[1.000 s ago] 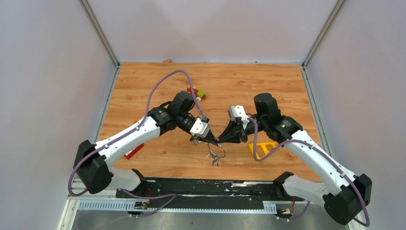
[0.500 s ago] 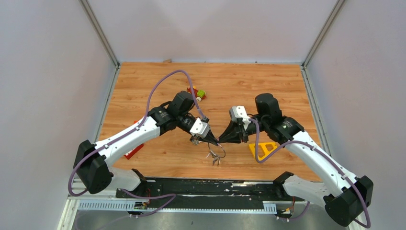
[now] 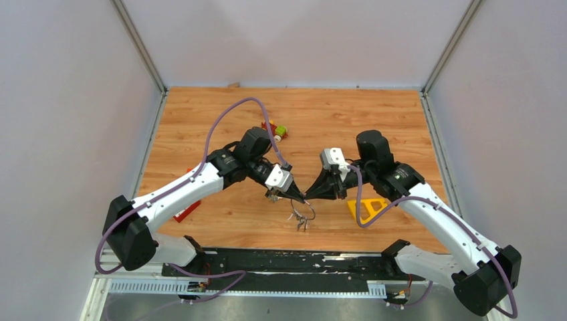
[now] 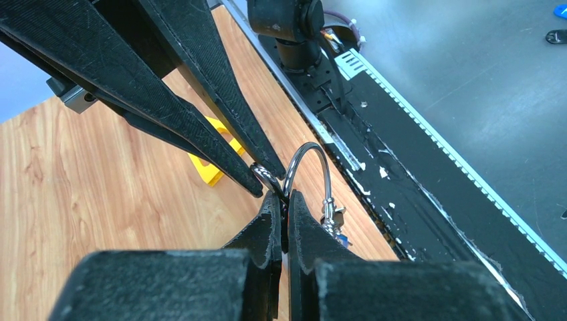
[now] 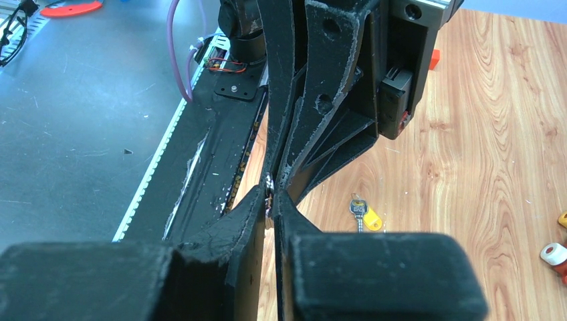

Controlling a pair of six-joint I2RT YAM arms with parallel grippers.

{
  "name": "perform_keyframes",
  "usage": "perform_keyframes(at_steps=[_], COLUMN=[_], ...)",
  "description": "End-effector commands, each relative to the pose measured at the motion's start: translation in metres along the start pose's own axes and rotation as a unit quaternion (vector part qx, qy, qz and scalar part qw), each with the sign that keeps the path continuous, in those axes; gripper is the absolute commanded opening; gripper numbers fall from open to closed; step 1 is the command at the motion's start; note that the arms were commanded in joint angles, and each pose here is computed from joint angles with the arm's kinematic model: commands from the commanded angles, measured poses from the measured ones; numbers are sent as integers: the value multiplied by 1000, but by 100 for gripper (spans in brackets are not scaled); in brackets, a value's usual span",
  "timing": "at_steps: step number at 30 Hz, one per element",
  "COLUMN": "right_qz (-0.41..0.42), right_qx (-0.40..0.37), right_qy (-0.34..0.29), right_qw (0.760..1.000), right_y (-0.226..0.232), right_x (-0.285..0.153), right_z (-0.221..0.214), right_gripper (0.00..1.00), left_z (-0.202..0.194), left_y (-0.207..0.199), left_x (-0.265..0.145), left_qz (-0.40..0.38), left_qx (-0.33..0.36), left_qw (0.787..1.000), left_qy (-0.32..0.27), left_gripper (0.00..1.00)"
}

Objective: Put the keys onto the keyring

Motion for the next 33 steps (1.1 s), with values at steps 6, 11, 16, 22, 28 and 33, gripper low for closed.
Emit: perform_keyframes(at_steps=[6, 11, 16, 22, 28, 33], right_qz=[17, 17, 7, -29, -44, -59], right_qx=[-24, -27, -33, -30, -22, -17], right_qy=[-14, -16, -18, -14, -12, -14], right_qw=[999, 999, 999, 999, 999, 998], right_y=[5, 6, 7, 2, -1, -6], right_x=[1, 1, -1, -5, -6, -7], right_z=[10, 10, 12, 14, 15, 16], right_gripper=[4, 0, 0, 0, 0, 0], left_z=[18, 18, 17, 17, 17, 13], left_y=[3, 4, 6, 12, 15, 18], left_x=[-1, -1, -2, -6, -10, -12], left_qz=[1, 2, 8, 19, 30, 38], left_qx=[29, 31, 31, 28, 25, 24], left_qw=[999, 999, 999, 999, 999, 999], left_qy=[-25, -25, -24, -23, -18, -8], left_gripper=[0, 0, 0, 14, 28, 36])
Point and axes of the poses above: each gripper's point midway between its finger pads, its own x axis out along the fingers, its own y axis along the line the jaws close on, z = x × y, the point moved 3 cm from there along -x, back along the fingers, and after that the axes turned 15 degrees about x, right-handed, at the moved point
